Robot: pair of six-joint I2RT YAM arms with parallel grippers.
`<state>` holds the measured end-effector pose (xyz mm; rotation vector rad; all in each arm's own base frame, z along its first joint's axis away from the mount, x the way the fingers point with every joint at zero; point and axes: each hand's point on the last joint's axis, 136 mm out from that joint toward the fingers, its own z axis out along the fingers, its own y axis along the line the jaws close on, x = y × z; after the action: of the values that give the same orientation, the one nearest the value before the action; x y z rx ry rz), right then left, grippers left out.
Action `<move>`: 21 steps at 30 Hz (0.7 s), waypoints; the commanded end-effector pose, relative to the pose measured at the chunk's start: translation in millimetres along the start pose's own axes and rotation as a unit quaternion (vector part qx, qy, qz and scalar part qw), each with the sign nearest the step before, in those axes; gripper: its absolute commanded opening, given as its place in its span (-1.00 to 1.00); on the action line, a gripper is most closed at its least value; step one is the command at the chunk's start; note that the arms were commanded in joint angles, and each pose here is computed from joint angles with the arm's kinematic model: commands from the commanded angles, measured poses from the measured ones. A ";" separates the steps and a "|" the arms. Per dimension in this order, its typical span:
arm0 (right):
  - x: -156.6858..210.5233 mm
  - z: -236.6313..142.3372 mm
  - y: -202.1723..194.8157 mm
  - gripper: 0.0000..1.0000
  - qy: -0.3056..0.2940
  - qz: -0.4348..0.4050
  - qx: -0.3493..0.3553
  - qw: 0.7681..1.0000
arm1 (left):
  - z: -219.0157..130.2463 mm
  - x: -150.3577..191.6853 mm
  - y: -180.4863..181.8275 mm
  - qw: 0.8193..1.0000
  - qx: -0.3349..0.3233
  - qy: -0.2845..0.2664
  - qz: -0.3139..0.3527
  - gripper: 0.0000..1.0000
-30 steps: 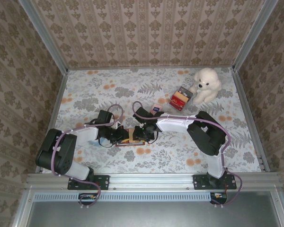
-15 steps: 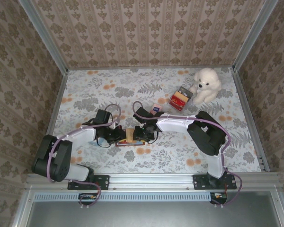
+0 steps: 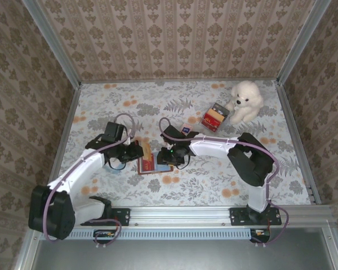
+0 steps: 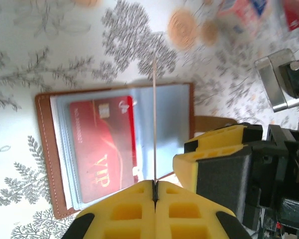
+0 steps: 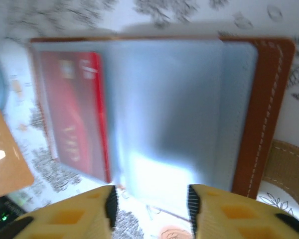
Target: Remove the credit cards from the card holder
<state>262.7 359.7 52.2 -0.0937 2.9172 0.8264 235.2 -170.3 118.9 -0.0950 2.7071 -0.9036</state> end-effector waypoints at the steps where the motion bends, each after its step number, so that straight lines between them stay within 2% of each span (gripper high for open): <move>1: -25.5 -49.7 41.6 0.08 -0.063 -0.058 -0.073 0.994 | -21.6 -18.6 -13.7 0.999 0.004 -0.044 0.019 -1.00; 5: -47.4 -95.5 56.0 0.27 -0.114 -0.068 -0.138 0.981 | -38.3 -43.1 -49.8 0.993 0.066 -0.088 0.034 -1.00; 9: -70.7 -133.9 47.3 0.40 -0.159 -0.043 -0.196 0.967 | -53.3 -64.5 -87.3 0.981 0.141 -0.127 0.042 -1.00; 12: -88.2 -159.5 44.9 0.44 -0.171 -0.014 -0.270 0.947 | -61.0 -76.9 -111.2 0.970 0.190 -0.146 0.031 -1.00; 16: -102.9 -189.9 51.3 0.46 -0.172 -0.001 -0.362 0.916 | -64.0 -85.9 -135.5 0.961 0.220 -0.166 -0.002 -1.00; 21: -113.3 -200.1 56.2 0.37 -0.164 0.017 -0.396 0.903 | -62.4 -88.4 -161.5 0.953 0.259 -0.156 -0.022 -1.00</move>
<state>357.6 294.8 238.4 0.0961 2.1923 1.6077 289.8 -237.5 250.6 -0.1374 2.2236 -1.3313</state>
